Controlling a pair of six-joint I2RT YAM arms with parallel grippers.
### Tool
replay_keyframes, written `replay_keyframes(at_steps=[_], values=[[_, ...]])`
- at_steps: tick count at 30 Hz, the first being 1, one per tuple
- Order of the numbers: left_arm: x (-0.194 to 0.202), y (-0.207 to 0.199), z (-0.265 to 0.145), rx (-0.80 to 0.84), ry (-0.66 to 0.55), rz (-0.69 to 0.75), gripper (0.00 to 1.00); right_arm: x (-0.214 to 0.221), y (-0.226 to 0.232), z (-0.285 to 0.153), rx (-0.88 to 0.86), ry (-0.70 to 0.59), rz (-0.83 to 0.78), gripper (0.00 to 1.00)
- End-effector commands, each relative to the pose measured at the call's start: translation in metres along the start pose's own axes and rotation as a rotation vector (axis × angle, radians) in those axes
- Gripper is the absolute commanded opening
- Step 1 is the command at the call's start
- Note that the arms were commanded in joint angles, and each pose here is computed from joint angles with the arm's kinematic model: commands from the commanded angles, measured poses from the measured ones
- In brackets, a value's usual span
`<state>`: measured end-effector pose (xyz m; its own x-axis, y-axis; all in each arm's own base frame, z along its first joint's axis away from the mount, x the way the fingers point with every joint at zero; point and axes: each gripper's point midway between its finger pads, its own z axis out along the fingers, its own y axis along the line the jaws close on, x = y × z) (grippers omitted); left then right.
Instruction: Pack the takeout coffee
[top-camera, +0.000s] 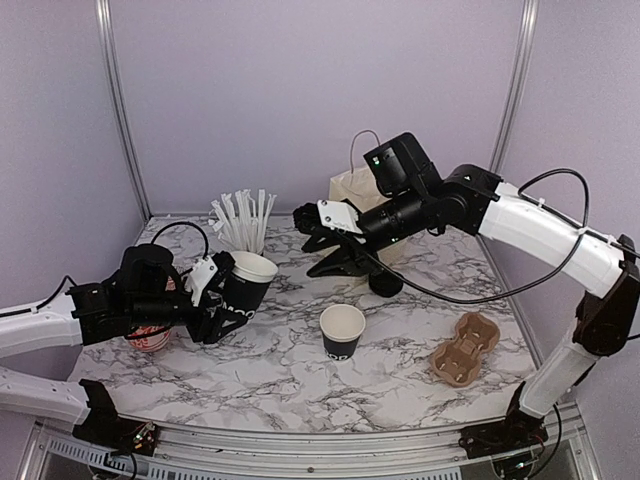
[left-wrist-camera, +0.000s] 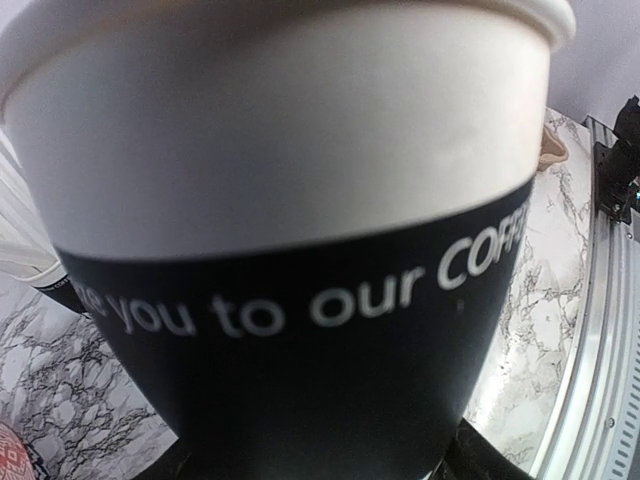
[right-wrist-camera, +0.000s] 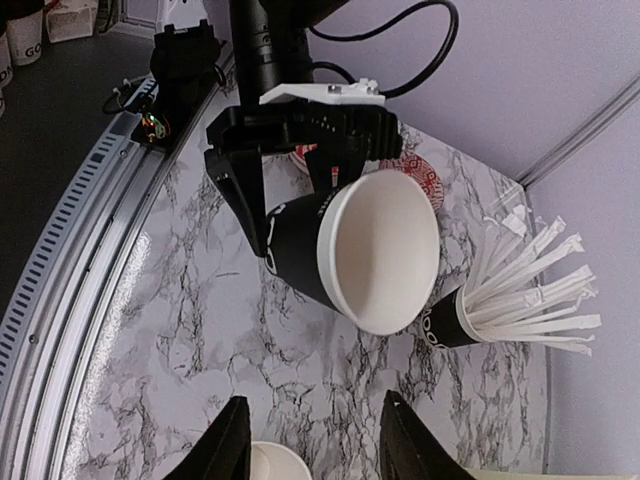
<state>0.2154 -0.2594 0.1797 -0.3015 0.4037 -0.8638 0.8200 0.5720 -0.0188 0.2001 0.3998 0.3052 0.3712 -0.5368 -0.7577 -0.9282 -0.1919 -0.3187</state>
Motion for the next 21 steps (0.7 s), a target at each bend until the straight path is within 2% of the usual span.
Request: replay_keyframes(at_steps=[1,6,12,15,18,21], values=[[-0.015,-0.013,-0.001,0.088,-0.043,-0.013,0.67,-0.015,0.006,0.017,-0.112,-0.062,0.053,0.45],[-0.014,-0.021,-0.004,0.133,-0.048,-0.016,0.67,-0.025,-0.001,0.031,-0.147,-0.097,0.07,0.5],[-0.014,-0.027,-0.003,0.165,-0.046,-0.018,0.68,-0.027,0.004,0.052,-0.202,-0.096,0.09,0.48],[-0.014,-0.027,-0.003,0.166,-0.045,-0.016,0.68,-0.029,0.008,0.059,-0.232,-0.093,0.092,0.38],[-0.013,-0.027,-0.004,0.166,-0.042,-0.015,0.68,-0.028,0.01,0.061,-0.249,-0.092,0.095,0.22],[-0.013,-0.026,-0.004,0.161,-0.042,-0.014,0.68,-0.026,0.012,0.062,-0.256,-0.089,0.095,0.15]])
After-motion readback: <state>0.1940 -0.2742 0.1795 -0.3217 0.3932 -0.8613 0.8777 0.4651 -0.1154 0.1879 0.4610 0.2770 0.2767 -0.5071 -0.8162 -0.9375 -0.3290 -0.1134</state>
